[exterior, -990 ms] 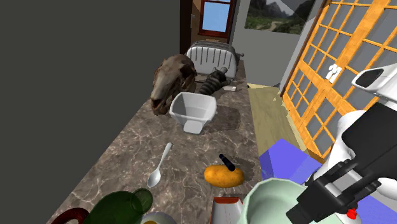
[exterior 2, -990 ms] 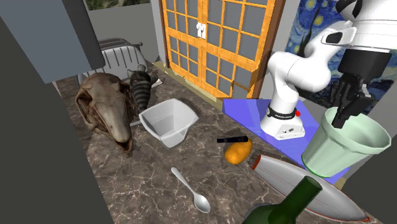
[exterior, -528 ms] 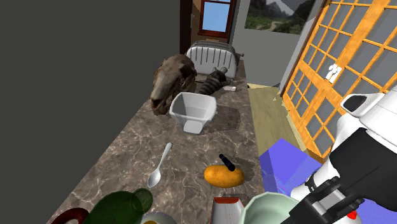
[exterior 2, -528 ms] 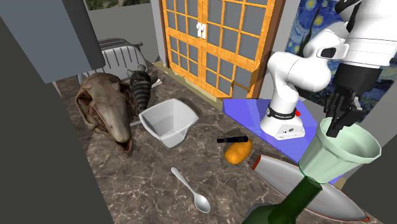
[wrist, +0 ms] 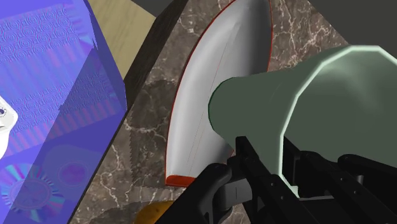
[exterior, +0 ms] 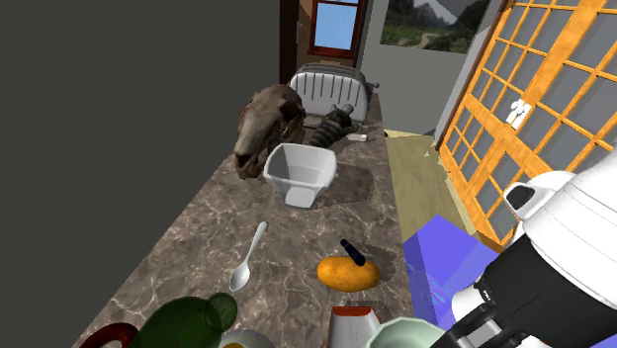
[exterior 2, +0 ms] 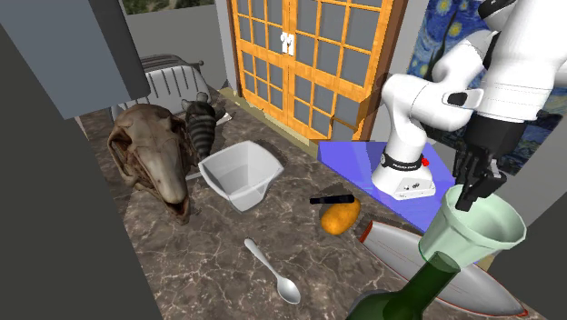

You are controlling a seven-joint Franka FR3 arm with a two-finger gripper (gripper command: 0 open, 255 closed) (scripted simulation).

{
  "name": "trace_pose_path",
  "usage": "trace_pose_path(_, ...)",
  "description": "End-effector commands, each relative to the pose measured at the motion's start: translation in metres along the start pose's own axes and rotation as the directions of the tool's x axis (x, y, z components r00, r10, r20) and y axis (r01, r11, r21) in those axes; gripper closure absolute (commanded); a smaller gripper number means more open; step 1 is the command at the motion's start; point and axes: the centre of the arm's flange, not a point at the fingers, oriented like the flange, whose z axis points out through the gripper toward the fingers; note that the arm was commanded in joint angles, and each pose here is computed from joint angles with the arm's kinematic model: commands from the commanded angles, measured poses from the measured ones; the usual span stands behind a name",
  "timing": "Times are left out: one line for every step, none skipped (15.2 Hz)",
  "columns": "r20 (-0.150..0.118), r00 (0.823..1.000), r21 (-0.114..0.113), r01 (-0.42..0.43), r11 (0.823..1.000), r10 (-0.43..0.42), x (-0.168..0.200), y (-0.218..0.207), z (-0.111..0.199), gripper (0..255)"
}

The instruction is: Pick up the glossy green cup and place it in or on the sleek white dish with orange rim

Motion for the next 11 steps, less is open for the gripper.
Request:
trace_pose_path(0.000,1.000,0.001,0.000,1.000,0.000,0.000,0.004,0.010,255)
trace_pose_path(0.000,1.000,0.001,0.000,1.000,0.000,0.000,0.005,0.015,255)
trace_pose_path(0.000,1.000,0.001,0.000,1.000,0.000,0.000,0.007,0.020,255)
trace_pose_path(0.000,1.000,0.001,0.000,1.000,0.000,0.000,0.009,0.025,255)
trace_pose_path(0.000,1.000,0.001,0.000,1.000,0.000,0.000,0.010,0.030,255)
trace_pose_path(0.000,1.000,0.001,0.000,1.000,0.000,0.000,0.013,0.038,255)
trace_pose_path(0.000,1.000,0.001,0.000,1.000,0.000,0.000,0.013,0.038,255)
trace_pose_path(0.000,1.000,0.001,0.000,1.000,0.000,0.000,0.013,0.038,255)
trace_pose_path(0.000,1.000,0.001,0.000,1.000,0.000,0.000,0.013,0.038,255)
trace_pose_path(0.000,1.000,0.001,0.000,1.000,0.000,0.000,0.013,0.038,255)
trace_pose_path(0.000,1.000,0.001,0.000,1.000,0.000,0.000,0.013,0.038,255)
